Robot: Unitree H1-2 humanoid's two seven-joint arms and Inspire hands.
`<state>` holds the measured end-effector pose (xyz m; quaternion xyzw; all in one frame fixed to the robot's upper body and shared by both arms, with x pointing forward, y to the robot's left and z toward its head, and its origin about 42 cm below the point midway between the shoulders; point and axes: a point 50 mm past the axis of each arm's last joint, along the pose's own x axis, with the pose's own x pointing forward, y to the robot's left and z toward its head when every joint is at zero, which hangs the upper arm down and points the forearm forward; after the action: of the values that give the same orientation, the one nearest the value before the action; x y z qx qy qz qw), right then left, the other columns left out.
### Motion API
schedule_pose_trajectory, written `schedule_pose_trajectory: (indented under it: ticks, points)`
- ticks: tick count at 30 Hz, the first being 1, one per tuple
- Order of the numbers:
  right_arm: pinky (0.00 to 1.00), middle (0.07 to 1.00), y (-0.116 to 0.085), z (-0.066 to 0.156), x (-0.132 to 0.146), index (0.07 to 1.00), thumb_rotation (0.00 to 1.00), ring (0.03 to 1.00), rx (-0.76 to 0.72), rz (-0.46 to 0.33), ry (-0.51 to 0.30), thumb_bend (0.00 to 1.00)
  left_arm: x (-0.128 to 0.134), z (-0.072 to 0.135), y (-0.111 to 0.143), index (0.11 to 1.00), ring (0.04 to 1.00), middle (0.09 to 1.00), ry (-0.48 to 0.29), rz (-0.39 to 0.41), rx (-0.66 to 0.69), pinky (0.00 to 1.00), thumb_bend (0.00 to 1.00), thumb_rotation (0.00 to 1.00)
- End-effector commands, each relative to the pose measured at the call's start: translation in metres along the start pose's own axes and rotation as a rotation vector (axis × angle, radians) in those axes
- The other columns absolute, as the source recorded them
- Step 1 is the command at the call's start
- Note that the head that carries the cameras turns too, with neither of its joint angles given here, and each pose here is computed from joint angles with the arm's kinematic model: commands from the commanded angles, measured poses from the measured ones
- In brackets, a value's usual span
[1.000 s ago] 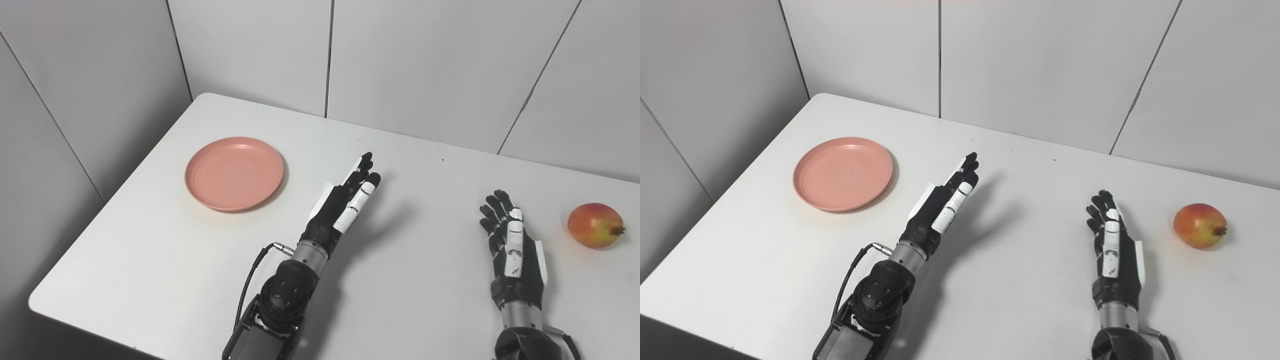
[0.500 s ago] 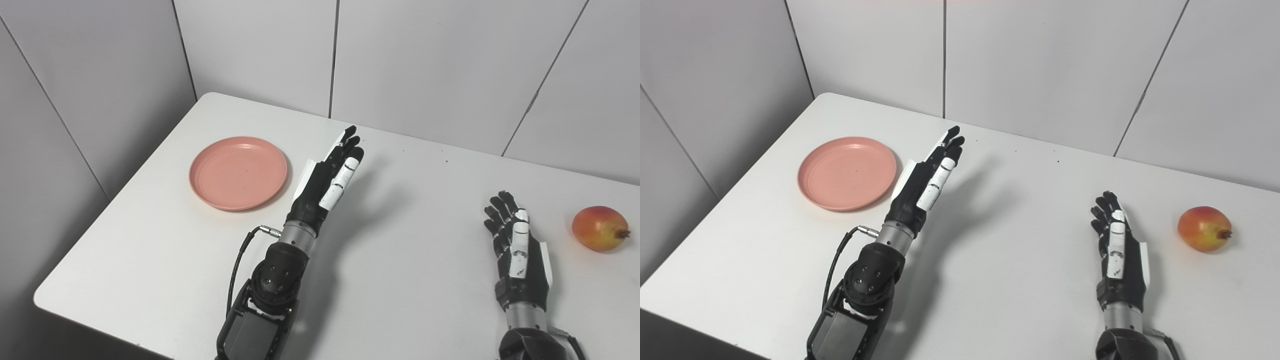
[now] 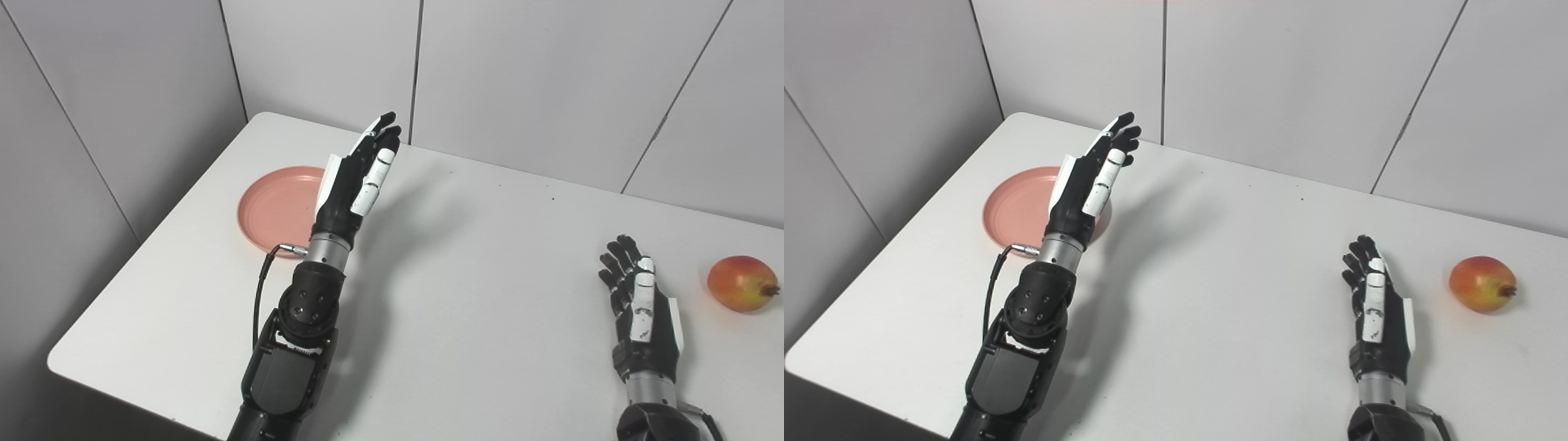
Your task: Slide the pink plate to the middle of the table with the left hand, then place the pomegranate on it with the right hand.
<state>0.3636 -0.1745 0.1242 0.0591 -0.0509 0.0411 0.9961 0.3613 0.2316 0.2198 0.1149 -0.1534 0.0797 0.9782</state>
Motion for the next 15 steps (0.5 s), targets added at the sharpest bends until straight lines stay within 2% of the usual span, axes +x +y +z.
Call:
schedule_pose_trajectory:
  ticks: [1,4,11,15]
  points:
    - [0.93,0.907,-0.008,-0.010,-0.008,0.899,0.99,0.907,-0.007,-0.008,-0.002,0.54,0.014,0.016,0.011,0.866,0.869,0.864,-0.111,0.049,0.038,0.88,0.63,1.00]
    - [0.92,0.906,-0.008,-0.010,-0.008,0.899,0.99,0.904,-0.007,-0.010,-0.007,0.55,0.017,0.011,0.025,0.858,0.858,0.857,-0.125,0.092,0.067,0.85,0.63,1.00]
    - [0.92,0.896,-0.011,-0.011,-0.008,0.890,1.00,0.895,-0.011,-0.018,-0.009,0.55,0.027,0.003,0.055,0.853,0.861,0.856,-0.110,0.180,0.085,0.89,0.64,1.00]
    - [0.91,0.891,-0.013,-0.011,-0.009,0.887,0.98,0.888,-0.009,-0.023,-0.006,0.54,0.030,-0.002,0.065,0.849,0.856,0.859,-0.096,0.210,0.100,0.87,0.59,1.00]
